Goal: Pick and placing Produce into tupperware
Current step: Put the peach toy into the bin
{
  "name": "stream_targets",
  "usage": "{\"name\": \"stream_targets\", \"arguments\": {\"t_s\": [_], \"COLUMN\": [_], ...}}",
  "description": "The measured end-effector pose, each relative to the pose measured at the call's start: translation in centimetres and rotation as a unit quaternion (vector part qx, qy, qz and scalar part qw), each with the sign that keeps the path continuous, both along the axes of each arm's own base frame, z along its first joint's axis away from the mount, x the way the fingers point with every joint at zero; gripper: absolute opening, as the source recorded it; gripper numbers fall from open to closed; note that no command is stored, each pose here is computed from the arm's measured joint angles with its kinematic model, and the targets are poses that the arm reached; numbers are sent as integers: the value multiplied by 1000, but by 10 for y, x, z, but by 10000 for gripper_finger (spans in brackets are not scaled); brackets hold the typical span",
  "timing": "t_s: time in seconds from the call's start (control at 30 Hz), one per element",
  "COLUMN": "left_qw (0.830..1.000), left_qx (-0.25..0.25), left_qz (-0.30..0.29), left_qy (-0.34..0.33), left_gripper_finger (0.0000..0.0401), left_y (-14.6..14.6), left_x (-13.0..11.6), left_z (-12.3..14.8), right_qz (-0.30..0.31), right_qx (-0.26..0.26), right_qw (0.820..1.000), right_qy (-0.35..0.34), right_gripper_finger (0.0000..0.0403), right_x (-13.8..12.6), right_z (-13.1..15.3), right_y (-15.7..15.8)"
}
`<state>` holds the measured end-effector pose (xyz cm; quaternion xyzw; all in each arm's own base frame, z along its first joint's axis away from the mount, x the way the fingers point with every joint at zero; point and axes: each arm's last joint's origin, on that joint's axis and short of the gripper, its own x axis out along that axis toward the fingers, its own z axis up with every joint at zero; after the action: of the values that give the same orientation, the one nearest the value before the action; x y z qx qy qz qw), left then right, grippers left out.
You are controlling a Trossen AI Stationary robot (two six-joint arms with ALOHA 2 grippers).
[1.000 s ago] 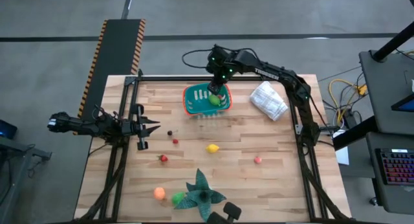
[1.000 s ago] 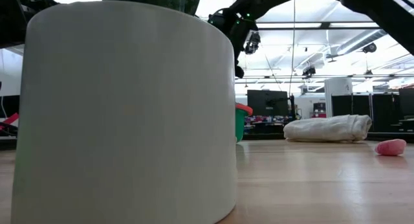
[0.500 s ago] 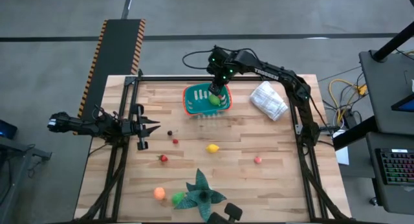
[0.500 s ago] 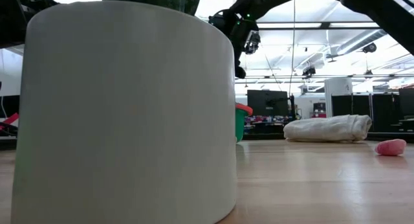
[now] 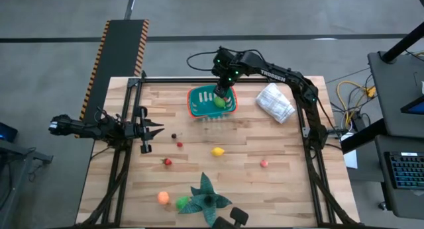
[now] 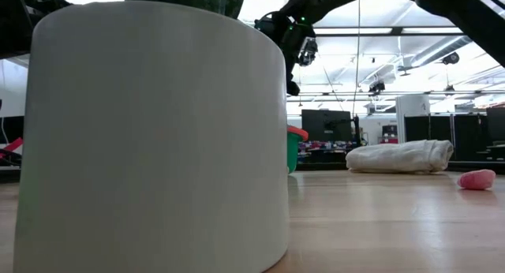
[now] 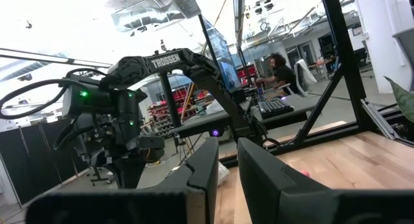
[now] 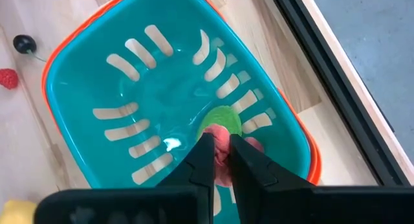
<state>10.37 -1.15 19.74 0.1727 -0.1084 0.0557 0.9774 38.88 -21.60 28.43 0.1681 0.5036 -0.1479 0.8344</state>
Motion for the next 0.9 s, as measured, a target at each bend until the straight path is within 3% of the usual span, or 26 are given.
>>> {"name": "stream_targets", "arguments": {"t_s": [0.37,0.9], "left_qw": [1000,1000], "left_qx": [0,0], "left_qz": [0,0], "left_qy": [0,0], "left_gripper_finger": [46,46], "left_y": [0,0], "left_x": [0,0], "left_z": [0,0], "right_qz": [-6,-15], "right_qx": [2,-5], "right_qw": [1000,999], "right_qy": [-3,33], "right_gripper_finger": [24,24], "right_x": [2,1], "right_z": [-1,-25], "right_y": [1,2]}}
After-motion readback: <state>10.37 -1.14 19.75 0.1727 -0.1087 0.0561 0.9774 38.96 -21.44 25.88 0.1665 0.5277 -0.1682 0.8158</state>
